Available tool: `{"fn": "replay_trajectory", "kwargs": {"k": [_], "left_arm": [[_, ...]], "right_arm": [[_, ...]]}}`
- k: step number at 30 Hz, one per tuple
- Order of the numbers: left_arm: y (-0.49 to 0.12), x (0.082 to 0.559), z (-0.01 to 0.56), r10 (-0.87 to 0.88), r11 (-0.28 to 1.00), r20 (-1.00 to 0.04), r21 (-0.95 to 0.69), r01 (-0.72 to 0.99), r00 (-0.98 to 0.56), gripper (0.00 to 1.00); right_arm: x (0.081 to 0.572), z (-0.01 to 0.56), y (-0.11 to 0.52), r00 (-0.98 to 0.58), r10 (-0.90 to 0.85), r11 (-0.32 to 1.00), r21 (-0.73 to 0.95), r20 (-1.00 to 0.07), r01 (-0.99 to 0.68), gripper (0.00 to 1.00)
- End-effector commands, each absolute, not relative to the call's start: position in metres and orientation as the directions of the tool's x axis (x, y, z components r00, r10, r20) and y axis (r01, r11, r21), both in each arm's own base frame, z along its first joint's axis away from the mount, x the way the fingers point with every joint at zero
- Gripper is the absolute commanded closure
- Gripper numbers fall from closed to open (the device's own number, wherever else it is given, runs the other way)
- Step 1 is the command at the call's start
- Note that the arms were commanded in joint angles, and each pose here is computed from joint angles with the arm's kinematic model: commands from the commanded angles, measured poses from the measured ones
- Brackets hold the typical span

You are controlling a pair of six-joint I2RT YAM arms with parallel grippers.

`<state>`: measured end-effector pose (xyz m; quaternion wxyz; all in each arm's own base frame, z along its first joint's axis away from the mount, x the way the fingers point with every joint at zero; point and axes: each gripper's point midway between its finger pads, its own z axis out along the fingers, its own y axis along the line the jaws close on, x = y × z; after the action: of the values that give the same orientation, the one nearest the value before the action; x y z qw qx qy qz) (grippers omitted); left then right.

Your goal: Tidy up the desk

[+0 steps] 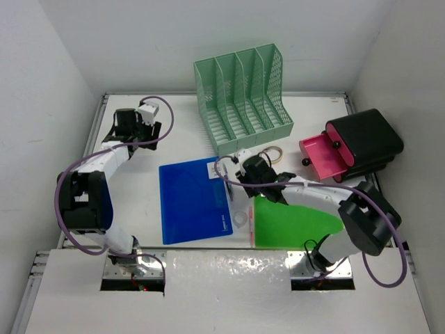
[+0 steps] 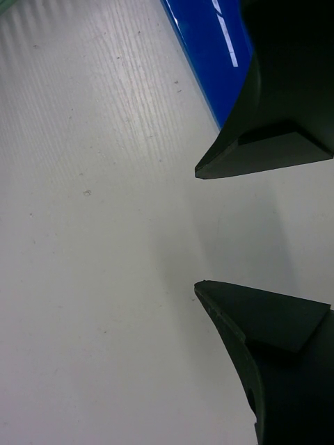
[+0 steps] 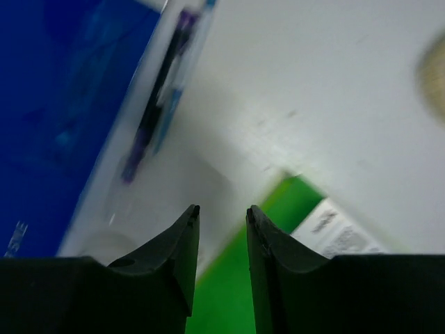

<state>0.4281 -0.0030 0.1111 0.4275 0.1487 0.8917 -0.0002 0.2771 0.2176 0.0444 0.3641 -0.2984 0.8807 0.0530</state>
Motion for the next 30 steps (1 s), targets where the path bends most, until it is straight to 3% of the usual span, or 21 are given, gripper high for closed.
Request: {"fn": "replay_trajectory", "kwargs": {"k": [1, 3, 7, 21, 30], "left_arm": [[-0.007, 0.436, 0.126, 0.273, 0.951, -0.794, 0.138, 0.277, -0.543, 0.42], [-0.007, 0.437, 0.125, 0.273, 0.95, -0.794, 0.136, 0.28, -0.543, 0.42], [-0.007, 0.436, 0.12, 0.27, 0.951, -0.789, 0.13, 0.279, -0.552, 0.42], [-0.007, 0.437, 0.119, 0.272, 0.951, -0.787, 0.132, 0.279, -0.553, 0.42], [-0.008, 0.437, 0.12, 0.273, 0.95, -0.787, 0.131, 0.283, -0.553, 0.42]], "right_arm": [[0.246, 0.039, 0.263, -0.624, -0.342, 0.773, 0.167, -0.703, -0.612, 0.67], [0.223, 0.036, 0.272, -0.651, -0.324, 0.713, 0.275, -0.686, -0.645, 0.6], [0.206, 0.034, 0.27, -0.665, -0.322, 0.696, 0.308, -0.674, -0.649, 0.6], [0.181, 0.023, 0.252, -0.682, -0.378, 0.7, 0.289, -0.626, -0.654, 0.69], [0.168, -0.012, 0.242, -0.722, -0.443, 0.728, 0.256, -0.531, -0.636, 0.76]]}}
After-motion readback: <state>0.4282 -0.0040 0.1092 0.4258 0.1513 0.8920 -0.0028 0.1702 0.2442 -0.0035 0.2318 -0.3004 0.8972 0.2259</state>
